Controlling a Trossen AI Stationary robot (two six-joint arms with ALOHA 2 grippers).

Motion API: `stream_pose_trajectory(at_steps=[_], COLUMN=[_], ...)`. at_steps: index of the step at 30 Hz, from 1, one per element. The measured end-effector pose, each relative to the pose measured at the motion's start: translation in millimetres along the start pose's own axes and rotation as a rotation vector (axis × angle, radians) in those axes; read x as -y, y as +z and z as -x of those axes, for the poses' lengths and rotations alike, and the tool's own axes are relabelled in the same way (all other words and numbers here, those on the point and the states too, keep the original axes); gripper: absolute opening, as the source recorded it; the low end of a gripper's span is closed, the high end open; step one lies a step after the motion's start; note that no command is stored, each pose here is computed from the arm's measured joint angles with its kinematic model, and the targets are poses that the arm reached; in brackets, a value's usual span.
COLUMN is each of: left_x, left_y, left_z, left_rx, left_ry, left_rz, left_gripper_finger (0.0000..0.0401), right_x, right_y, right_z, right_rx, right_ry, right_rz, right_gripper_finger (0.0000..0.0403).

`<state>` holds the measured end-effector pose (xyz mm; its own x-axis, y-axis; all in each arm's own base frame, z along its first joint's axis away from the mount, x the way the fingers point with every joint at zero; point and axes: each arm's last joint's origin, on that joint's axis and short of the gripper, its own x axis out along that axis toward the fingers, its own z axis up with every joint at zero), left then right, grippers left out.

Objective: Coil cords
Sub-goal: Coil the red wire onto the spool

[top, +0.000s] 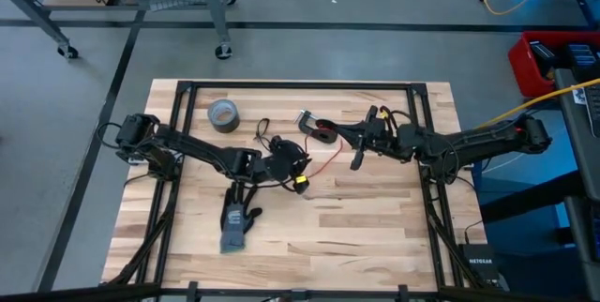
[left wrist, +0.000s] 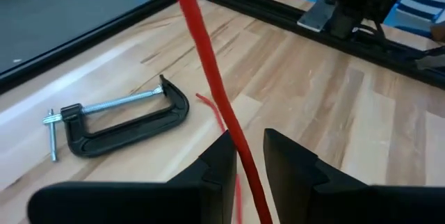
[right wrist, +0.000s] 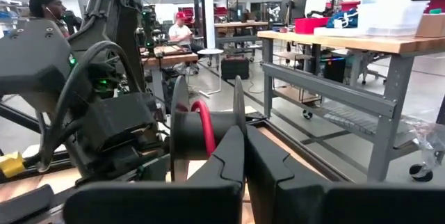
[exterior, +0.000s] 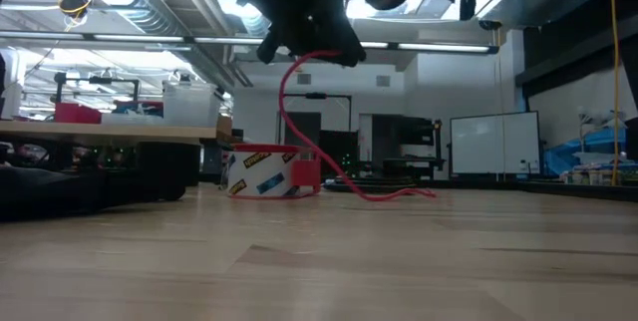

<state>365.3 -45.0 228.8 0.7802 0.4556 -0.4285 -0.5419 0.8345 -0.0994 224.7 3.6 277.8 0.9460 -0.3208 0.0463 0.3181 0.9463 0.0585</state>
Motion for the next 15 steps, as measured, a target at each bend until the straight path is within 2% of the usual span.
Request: stream_pose_trajectory(at_steps=[6,15], left_x=[-6.1,-6.6], left_y=[-4.7,-5.6], left_z=[-1.5,-1.4], left_rx=[-0.044,-0.052], left_ry=[0.054,0.059], left_rz=[-0.027,-0.031], left_gripper_finger=[0.0065,0.0065], right_x=[2.4,7.6], right_y=[3.2,8.2], right_z=[6.1,19.1], right_rx=[-0.014,-0.050], right_ry=[0.000,-0.003], right_rz=[0.028,0.044], right_gripper_finger=[0.0005,0.0005])
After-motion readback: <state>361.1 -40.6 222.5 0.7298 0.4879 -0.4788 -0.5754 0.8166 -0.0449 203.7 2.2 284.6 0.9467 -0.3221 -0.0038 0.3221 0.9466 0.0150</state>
